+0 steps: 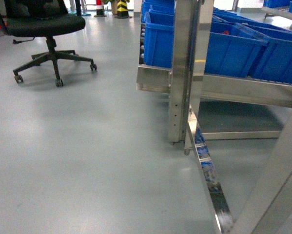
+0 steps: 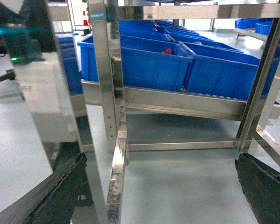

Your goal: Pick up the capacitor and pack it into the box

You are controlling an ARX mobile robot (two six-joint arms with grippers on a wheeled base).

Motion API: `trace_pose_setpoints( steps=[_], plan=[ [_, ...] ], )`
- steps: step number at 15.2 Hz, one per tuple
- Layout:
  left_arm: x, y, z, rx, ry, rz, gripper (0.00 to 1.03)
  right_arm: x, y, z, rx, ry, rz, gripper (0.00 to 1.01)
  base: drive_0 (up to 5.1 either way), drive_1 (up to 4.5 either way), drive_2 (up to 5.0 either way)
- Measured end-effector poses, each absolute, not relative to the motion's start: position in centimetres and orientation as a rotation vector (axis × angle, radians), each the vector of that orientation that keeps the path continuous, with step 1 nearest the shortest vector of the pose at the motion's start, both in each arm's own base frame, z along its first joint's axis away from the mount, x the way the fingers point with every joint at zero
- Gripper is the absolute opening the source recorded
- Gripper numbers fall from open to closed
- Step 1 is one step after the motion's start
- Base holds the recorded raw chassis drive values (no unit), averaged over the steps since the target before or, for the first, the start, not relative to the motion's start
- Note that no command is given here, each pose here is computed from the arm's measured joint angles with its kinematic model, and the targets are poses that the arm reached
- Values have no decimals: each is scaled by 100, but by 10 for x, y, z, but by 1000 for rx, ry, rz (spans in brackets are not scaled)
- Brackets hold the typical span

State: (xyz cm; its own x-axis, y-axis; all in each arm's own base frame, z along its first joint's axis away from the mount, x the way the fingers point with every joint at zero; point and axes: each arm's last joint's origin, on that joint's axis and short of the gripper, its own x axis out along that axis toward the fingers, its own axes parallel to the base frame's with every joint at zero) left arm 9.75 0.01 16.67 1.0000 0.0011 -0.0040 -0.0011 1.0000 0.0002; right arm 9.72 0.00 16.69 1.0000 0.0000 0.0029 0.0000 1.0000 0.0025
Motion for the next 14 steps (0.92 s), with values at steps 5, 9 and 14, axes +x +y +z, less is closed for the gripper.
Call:
trace_pose_setpoints(
  steps=[5, 9, 14],
  plan=[
    [97, 0, 167, 0, 3, 1, 44, 97, 0, 167, 2, -2, 0, 98, -493, 253, 253],
    [97, 0, 167, 0, 2, 1, 44, 97, 0, 167, 2, -2, 0, 98, -502, 244, 244],
    [97, 0, 167, 0, 4, 1, 44, 97, 0, 167, 2, -3, 1, 98, -505, 240, 240]
  ],
)
